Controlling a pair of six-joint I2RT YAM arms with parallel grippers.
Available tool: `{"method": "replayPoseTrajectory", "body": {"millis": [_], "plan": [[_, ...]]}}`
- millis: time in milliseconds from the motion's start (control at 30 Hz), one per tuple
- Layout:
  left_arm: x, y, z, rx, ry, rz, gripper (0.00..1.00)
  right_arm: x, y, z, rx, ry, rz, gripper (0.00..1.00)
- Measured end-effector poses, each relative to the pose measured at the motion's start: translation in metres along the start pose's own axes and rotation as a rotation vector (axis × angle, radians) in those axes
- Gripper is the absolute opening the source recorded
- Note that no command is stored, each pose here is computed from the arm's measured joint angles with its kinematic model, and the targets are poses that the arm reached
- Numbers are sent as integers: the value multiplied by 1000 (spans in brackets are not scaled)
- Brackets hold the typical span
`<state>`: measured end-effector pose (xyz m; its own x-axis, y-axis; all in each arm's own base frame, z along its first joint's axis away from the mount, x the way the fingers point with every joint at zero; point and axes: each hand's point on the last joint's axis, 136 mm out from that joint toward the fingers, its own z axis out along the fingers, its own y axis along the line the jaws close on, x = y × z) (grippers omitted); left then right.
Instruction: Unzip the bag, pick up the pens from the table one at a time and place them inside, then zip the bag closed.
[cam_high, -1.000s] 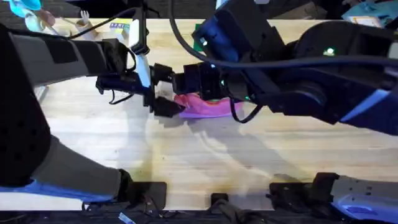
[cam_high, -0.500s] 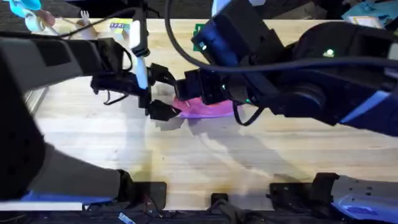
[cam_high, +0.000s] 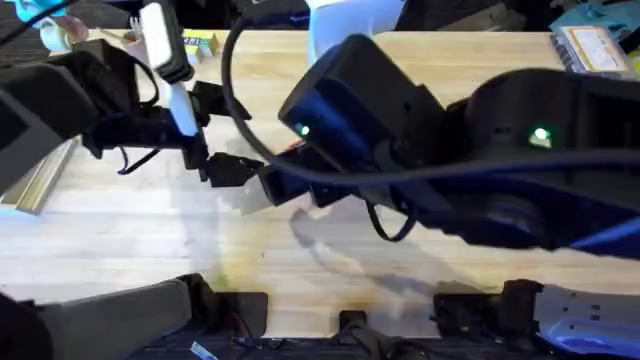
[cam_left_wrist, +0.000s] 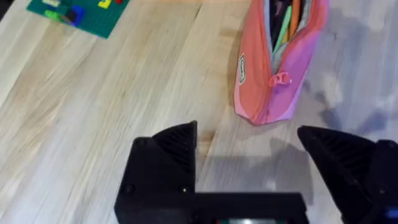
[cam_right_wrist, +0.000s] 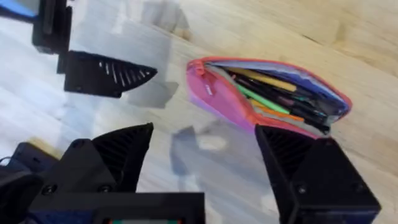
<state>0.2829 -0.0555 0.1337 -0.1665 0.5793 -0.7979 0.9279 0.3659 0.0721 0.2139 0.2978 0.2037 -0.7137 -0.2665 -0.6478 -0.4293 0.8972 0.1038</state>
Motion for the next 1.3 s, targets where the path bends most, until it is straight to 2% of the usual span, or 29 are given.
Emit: {"method": "replayPoseTrajectory", "body": {"millis": [233, 633, 1000, 1300], "plan": [[7, 0, -13, -30, 9, -40, 994, 7, 14, -6, -38, 8, 24, 997], [7, 1, -14, -33, 9, -36, 993, 8, 15, -6, -37, 12, 112, 998], [7, 1, -14, -33, 9, -36, 993, 16, 10, 17, 55, 23, 140, 998], [7, 1, -14, -33, 9, -36, 993, 15, 20, 21, 10, 31, 161, 997]]}}
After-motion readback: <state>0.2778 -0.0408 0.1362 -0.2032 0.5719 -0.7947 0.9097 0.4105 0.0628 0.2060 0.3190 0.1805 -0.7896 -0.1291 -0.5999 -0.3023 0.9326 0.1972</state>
